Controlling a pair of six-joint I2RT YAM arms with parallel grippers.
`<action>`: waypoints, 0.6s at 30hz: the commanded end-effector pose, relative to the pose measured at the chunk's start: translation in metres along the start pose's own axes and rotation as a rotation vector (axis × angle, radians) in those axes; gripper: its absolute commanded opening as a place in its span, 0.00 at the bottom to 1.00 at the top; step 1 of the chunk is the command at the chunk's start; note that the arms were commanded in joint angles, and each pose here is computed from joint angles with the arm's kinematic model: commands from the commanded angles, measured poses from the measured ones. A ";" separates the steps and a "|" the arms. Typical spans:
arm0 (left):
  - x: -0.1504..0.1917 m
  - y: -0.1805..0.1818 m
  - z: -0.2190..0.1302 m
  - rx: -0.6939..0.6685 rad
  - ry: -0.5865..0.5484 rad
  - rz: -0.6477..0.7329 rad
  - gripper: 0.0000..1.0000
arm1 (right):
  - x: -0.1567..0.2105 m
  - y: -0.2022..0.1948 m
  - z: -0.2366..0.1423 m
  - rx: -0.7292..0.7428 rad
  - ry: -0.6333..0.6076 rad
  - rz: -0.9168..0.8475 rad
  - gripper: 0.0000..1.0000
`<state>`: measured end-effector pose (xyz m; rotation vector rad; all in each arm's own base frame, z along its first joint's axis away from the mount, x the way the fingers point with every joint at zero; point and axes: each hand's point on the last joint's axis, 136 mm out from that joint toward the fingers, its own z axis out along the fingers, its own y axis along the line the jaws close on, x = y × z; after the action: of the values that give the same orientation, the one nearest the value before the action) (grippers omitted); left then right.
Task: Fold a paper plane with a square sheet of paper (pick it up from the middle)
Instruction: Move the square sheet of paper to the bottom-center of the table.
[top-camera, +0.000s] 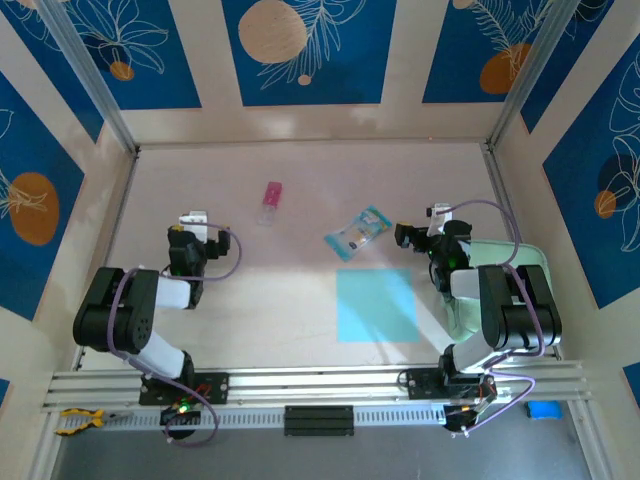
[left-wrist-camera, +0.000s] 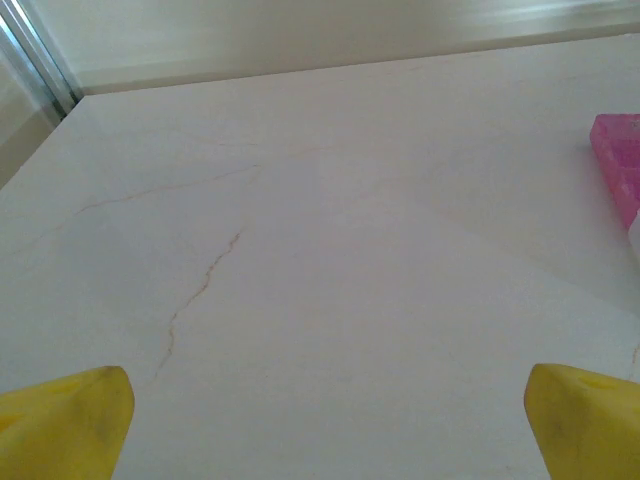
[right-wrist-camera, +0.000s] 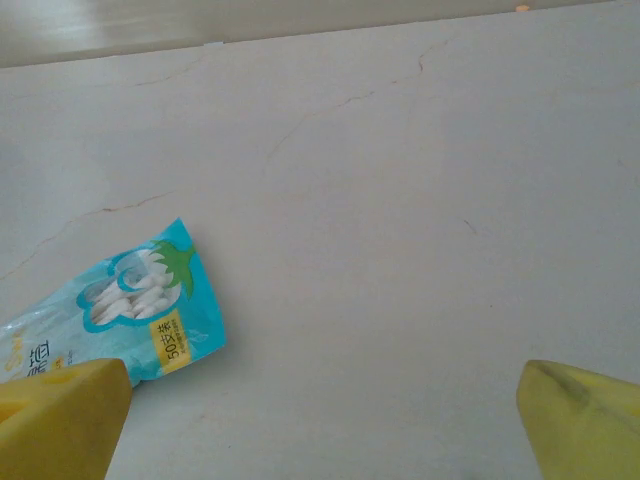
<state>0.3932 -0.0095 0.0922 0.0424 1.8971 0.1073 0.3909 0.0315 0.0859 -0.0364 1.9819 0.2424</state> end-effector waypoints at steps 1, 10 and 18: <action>-0.002 -0.006 0.002 0.027 -0.004 0.010 1.00 | -0.009 0.002 0.002 -0.018 -0.017 -0.019 0.99; -0.002 -0.006 0.002 0.028 -0.003 0.009 1.00 | -0.009 0.002 0.002 -0.024 -0.018 -0.013 0.99; -0.002 -0.006 0.002 0.026 -0.001 0.008 1.00 | -0.008 0.001 0.002 -0.021 -0.014 -0.013 0.99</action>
<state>0.3932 -0.0105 0.0920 0.0462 1.8978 0.1024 0.3906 0.0315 0.0861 -0.0396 1.9813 0.2529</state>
